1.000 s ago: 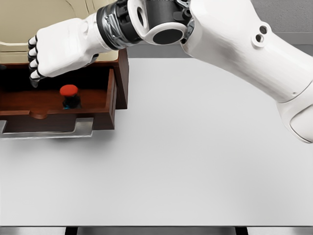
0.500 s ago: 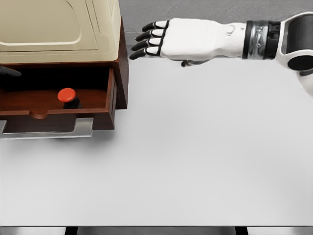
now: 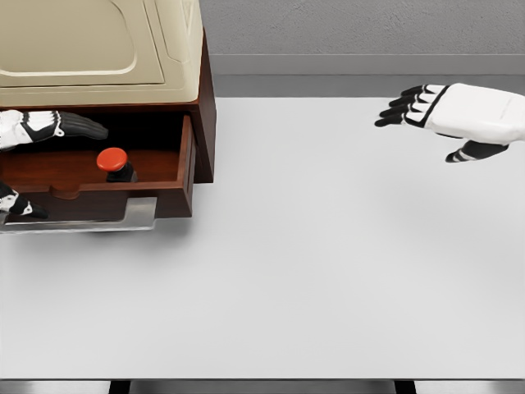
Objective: Open the cabinet drawer with left arm, and place a switch into the drawer with right arm
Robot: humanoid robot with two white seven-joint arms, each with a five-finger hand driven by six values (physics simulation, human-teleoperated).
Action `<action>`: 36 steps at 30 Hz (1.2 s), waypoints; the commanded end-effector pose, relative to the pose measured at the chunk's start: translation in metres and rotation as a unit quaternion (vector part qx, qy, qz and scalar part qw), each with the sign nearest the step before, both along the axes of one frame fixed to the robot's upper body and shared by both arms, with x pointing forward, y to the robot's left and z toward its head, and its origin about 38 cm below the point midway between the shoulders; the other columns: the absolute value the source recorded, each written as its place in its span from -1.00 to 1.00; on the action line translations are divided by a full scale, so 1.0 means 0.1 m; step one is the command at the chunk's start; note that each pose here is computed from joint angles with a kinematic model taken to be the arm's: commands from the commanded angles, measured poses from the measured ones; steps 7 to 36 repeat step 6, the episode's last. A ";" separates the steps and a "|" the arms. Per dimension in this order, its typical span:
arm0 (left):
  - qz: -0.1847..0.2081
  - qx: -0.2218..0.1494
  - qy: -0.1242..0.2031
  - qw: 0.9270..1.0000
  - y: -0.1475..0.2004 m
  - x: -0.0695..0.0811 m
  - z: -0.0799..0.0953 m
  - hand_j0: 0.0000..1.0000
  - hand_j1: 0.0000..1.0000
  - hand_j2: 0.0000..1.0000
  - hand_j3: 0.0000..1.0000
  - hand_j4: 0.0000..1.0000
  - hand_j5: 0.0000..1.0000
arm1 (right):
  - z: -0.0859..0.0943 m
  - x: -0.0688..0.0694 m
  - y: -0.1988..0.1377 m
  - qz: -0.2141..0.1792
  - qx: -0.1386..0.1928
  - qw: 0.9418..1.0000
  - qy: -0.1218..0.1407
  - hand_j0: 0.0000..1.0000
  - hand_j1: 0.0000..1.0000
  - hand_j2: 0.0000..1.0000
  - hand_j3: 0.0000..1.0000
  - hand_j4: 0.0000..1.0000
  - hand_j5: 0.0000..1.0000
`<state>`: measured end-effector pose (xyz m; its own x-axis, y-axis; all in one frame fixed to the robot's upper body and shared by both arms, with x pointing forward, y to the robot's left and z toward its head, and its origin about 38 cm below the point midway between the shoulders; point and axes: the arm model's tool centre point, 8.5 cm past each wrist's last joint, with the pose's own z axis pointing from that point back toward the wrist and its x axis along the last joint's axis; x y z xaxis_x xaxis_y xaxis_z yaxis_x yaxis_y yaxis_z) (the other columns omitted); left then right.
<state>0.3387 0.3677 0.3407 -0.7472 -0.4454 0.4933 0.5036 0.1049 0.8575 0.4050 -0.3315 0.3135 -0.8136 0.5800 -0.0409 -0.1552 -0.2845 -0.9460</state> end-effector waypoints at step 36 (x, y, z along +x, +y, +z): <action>-0.005 -0.013 0.005 1.000 -0.05 0.01 -0.05 1.00 1.00 1.00 1.00 1.00 1.00 | 0.00 0.00 -0.03 -0.004 0.003 1.000 0.004 1.00 1.00 1.00 1.00 1.00 1.00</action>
